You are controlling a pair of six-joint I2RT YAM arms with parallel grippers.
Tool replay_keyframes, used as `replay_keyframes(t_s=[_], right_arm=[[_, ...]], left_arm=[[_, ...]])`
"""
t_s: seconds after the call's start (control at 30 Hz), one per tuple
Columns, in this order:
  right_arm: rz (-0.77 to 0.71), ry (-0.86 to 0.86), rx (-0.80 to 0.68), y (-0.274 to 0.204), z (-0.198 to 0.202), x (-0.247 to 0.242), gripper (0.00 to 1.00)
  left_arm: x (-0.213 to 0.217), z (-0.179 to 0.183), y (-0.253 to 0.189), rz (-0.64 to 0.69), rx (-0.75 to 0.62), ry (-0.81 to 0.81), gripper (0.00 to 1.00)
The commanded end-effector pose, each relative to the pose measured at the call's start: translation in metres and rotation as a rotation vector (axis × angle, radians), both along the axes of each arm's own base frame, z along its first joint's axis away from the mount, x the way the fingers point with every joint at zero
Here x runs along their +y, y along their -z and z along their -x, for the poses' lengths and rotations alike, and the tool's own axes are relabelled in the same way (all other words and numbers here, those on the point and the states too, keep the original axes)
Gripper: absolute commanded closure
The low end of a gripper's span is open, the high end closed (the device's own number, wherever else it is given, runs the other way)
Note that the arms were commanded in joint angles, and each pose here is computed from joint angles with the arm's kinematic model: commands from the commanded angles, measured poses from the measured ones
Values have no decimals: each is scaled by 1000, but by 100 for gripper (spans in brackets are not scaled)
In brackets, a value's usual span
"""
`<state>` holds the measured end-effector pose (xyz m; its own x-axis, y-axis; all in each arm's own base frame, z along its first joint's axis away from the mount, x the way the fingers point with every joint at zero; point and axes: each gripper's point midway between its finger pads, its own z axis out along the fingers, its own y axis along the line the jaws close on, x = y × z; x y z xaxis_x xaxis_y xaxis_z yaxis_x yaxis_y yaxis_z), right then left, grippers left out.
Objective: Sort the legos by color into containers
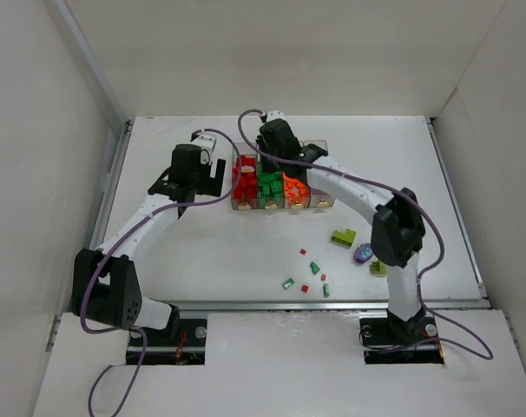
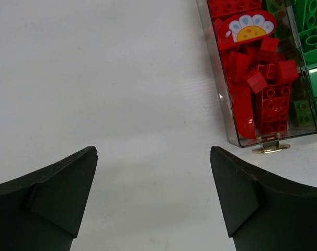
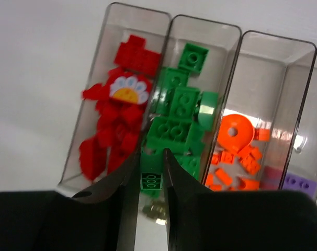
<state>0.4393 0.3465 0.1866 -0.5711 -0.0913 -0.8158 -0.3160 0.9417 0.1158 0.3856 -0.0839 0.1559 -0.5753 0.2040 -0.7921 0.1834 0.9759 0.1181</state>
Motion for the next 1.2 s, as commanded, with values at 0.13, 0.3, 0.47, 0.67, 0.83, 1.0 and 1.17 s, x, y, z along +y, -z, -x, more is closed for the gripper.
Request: replay_keyframes(t_s=[0.13,0.3,0.47,0.67,0.83,1.0,1.17], right_arm=[[78,133,1,16,-58,-17,43],[47,57,-8,4,-59,-9,22],[66,73,-20,-30,-35,-34,18],[102,23,197,9,58,-79,16],[241,-35,474,101,176,-117,18],[245,-66,588,136,236,-118,18],[217,-38,574,140,238,-120,20]], left_arm=[[5,-3,-24,6,-88,-19,13],[9,-4,-24,6,-88,-28,13],[9,-4,-24,6,-88,-28,13],[9,-6,-13,-3,-59,-28,13],[15,-14,-17,20,-60,-77,13],[10,-16,-9,42,-34,-69,13],[7,-16,-8,49,-32,-59,13]])
